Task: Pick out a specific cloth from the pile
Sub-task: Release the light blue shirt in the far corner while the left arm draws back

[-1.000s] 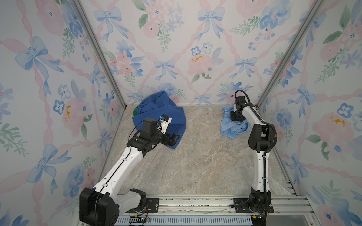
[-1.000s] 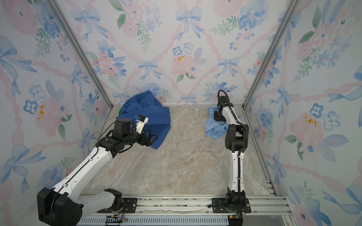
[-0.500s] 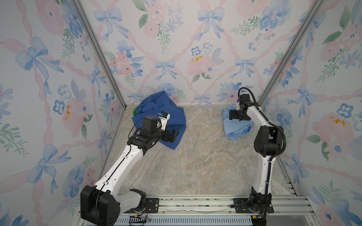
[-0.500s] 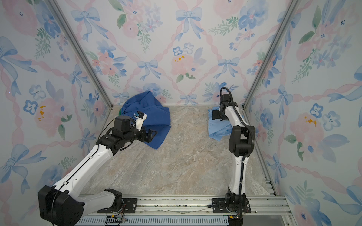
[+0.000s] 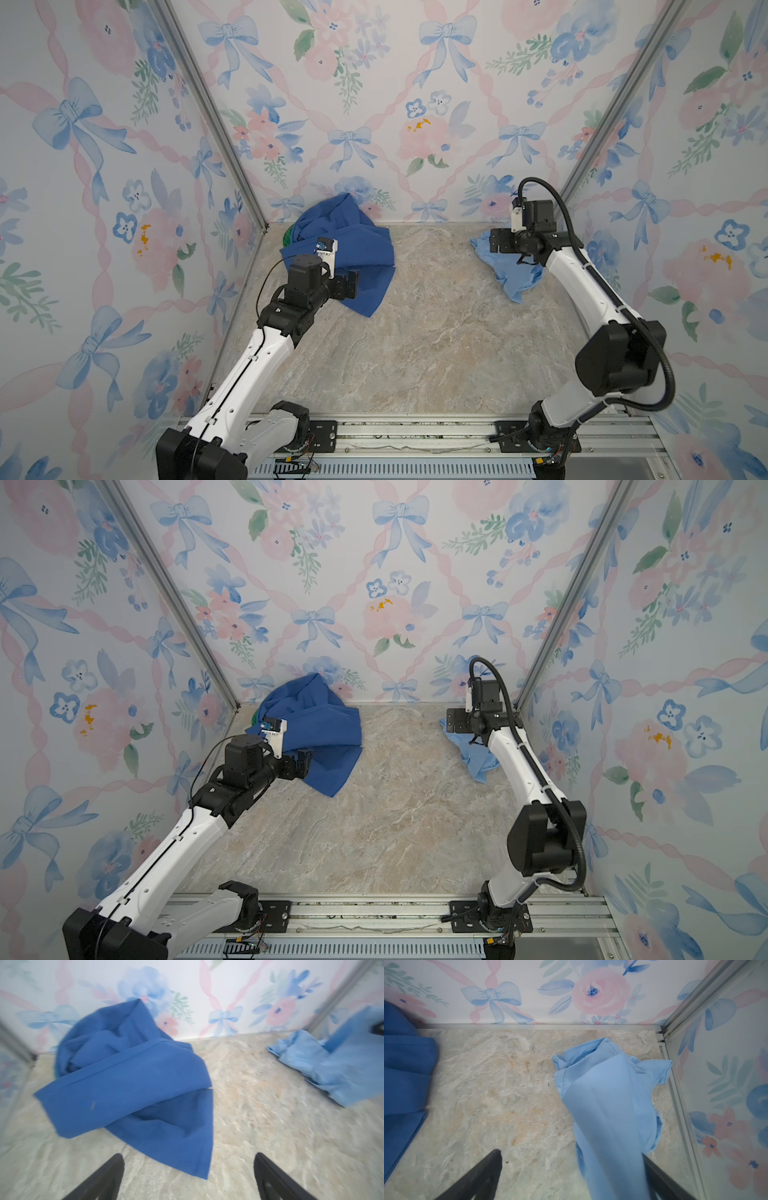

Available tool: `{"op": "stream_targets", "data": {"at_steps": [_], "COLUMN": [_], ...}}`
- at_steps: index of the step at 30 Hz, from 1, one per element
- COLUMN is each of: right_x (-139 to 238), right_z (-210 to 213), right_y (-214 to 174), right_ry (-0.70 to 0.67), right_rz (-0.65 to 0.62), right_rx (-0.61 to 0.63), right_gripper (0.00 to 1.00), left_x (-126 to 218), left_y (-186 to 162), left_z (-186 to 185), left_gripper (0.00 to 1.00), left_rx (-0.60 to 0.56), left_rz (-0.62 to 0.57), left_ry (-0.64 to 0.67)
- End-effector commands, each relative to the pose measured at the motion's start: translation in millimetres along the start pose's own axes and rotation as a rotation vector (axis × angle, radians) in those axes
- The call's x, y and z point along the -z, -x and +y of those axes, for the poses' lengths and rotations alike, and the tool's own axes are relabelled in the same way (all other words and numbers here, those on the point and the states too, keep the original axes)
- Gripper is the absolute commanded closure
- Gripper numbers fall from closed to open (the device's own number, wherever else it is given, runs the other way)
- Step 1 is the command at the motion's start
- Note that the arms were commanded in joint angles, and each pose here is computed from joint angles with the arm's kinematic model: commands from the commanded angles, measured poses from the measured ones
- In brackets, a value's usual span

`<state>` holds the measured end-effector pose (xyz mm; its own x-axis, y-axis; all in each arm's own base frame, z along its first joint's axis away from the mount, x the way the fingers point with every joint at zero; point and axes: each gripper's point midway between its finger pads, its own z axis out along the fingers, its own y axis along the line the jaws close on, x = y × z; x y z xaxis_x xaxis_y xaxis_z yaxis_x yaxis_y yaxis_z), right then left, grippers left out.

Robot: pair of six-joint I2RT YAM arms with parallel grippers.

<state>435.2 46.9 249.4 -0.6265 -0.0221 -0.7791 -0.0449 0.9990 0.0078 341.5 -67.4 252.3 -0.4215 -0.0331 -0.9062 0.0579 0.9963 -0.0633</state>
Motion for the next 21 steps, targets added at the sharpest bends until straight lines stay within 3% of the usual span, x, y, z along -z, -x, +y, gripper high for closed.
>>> {"op": "stream_targets", "data": {"at_steps": [1, 4, 6, 10, 16, 21], "right_x": [47.6, 53.1, 41.5, 8.8, -19.0, -15.5], "right_z": [-2.1, -22.1, -25.4, -24.1, -28.2, -39.2], "right_y": [23.7, 12.7, 9.6, 13.5, 80.5, 137.5], "right_ry": [0.047, 0.045, 0.049, 0.075, 0.192, 0.163], "right_rz": [-0.292, -0.282, -0.207, -0.131, -0.202, -0.291], "right_rx": [-0.091, -0.170, -0.154, -0.144, -0.168, -0.159], "right_gripper": [0.03, 0.03, 0.03, 0.03, 0.03, 0.03], "left_x": [14.6, 18.1, 20.5, 25.2, 36.2, 33.6], "left_y": [-18.3, -31.0, -33.5, -25.5, -17.8, -23.9], "left_z": [81.8, 83.2, 82.7, 79.6, 80.1, 78.8], "left_gripper": [0.02, 0.02, 0.02, 0.02, 0.02, 0.02], "left_rx": [0.130, 0.175, 0.226, 0.191, 0.184, 0.184], "left_rz": [-0.160, -0.286, -0.310, -0.320, -0.337, -0.316], "left_ry": [0.431, 0.381, 0.353, 0.336, 0.334, 0.326]}}
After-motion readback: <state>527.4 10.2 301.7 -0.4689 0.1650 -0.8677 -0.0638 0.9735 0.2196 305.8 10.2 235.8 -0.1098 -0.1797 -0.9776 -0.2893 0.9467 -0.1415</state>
